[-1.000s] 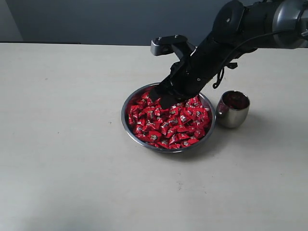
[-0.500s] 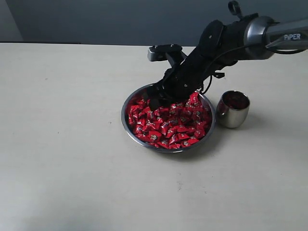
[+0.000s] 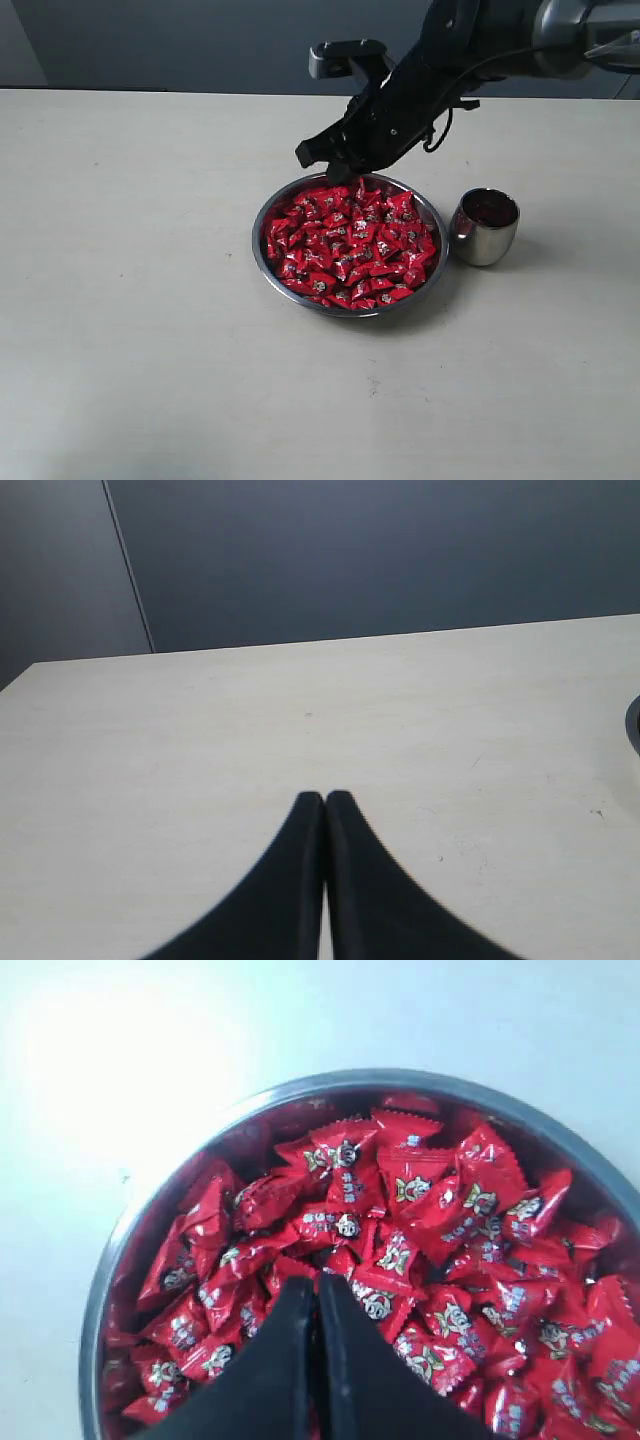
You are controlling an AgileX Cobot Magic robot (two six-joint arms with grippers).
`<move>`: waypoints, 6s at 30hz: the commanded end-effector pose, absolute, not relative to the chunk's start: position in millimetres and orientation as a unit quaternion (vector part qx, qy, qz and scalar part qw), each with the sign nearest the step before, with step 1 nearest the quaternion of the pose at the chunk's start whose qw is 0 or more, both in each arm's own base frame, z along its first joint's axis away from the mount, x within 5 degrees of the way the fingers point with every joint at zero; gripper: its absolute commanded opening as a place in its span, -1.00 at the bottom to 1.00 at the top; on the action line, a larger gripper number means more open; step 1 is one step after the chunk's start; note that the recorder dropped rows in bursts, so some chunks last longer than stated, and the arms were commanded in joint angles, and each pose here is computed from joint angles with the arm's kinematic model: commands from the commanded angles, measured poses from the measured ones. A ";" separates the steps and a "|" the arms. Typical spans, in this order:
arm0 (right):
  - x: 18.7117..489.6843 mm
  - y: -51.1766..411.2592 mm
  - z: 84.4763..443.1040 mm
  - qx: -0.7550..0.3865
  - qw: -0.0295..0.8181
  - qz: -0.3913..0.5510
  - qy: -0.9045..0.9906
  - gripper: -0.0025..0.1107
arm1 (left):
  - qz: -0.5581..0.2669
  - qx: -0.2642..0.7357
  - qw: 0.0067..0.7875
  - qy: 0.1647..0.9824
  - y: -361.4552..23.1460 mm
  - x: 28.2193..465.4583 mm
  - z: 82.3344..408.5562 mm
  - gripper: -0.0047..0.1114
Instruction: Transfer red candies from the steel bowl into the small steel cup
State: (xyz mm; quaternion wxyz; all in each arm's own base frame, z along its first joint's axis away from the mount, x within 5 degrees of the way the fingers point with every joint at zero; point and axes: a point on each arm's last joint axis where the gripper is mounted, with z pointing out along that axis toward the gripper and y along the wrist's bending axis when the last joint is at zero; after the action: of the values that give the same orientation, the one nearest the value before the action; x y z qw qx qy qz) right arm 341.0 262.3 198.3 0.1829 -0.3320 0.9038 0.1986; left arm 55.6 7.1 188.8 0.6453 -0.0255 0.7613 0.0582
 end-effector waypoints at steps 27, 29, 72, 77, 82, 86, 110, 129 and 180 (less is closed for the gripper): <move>330.3 111.8 192.1 -0.170 0.221 0.137 0.951 -0.91 | 0.060 -0.026 0.652 0.756 7.2 55.1 192.3 -0.91; 331.6 111.8 190.0 -0.169 0.223 0.135 0.951 -0.78 | 0.060 -0.026 0.652 0.756 7.2 55.1 192.3 -0.91; 307.1 205.7 150.6 -0.323 0.115 0.230 0.911 -0.41 | 0.060 -0.026 0.652 0.756 7.2 55.1 192.3 -0.91; 315.3 210.3 141.4 -0.328 0.101 0.227 0.911 -0.41 | 0.060 -0.026 0.652 0.756 7.2 55.1 192.3 -0.91; 317.2 208.0 129.5 -0.326 0.081 0.207 0.919 -0.41 | 0.060 -0.026 0.652 0.756 7.2 55.1 192.3 -0.91; 316.8 207.3 123.8 -0.326 0.070 0.203 0.921 -0.41 | 0.060 -0.026 0.652 0.756 7.2 55.1 192.3 -0.91; 310.0 208.2 199.0 -0.360 0.150 0.156 0.907 -0.97 | 0.060 -0.026 0.652 0.756 7.2 55.1 192.3 -0.91; 316.6 221.2 146.9 -0.305 0.088 0.218 0.923 -0.97 | 0.060 -0.026 0.652 0.756 7.2 55.1 192.3 -0.91; 316.6 229.0 119.4 -0.290 0.056 0.254 0.921 -0.06 | 0.060 -0.026 0.652 0.756 7.2 55.1 192.3 -0.91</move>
State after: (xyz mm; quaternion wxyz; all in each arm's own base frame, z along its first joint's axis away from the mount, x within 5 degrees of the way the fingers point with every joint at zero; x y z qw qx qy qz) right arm 313.2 228.4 119.0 0.0445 -0.2907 0.9212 0.2548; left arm 55.6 7.1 188.8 0.6453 -0.0255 0.7613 0.0582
